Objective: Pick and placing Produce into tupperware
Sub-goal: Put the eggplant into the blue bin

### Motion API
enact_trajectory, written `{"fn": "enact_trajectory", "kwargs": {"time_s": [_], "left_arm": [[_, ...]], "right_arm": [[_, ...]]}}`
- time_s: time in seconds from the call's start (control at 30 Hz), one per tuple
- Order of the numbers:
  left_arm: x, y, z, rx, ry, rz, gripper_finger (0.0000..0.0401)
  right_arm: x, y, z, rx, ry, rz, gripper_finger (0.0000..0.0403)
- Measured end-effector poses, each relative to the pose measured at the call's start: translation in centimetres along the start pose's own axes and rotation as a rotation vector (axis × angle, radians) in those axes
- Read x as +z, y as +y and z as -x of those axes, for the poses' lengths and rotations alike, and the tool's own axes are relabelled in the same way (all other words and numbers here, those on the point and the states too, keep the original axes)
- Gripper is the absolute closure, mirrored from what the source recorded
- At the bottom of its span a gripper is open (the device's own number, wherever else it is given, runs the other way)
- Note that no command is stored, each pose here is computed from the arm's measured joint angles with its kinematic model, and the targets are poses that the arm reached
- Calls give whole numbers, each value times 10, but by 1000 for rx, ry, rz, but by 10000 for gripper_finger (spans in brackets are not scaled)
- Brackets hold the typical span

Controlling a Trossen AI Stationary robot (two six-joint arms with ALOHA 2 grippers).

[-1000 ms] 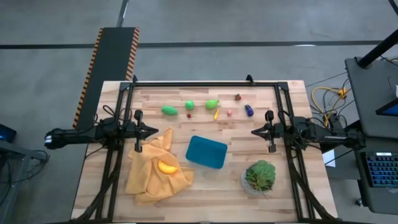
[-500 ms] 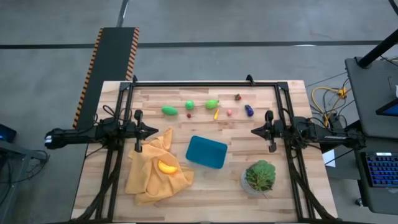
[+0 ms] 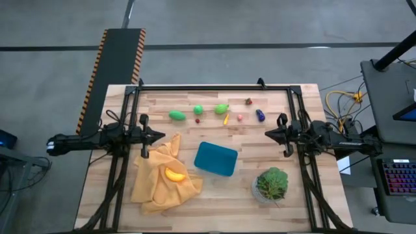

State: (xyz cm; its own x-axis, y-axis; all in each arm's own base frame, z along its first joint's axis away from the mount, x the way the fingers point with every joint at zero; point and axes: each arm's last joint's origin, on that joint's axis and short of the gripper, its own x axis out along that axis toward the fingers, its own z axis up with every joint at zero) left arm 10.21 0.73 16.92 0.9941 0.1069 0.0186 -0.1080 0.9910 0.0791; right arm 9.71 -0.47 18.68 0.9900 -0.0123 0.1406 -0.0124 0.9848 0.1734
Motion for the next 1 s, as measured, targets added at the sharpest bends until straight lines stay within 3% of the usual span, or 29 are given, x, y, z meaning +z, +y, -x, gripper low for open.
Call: {"fn": "enact_trajectory", "kwargs": {"time_s": [0.13,0.3,0.5,0.77,1.0], "left_arm": [[5,1,0,13,-51,26,380],[6,1,0,10,-62,147,298],[15,2,1,8,-150,185,224],[21,3,1,39,-212,154,218],[18,9,-2,268,-178,134,218]], "right_arm": [[1,0,-1,2,-10,1,362],[-3,-1,-4,-12,36,-15,282],[12,-4,-8,-210,-4,-19,198],[62,1,-15,-328,-41,35,184],[94,1,-27,-588,265,15,184]]}}
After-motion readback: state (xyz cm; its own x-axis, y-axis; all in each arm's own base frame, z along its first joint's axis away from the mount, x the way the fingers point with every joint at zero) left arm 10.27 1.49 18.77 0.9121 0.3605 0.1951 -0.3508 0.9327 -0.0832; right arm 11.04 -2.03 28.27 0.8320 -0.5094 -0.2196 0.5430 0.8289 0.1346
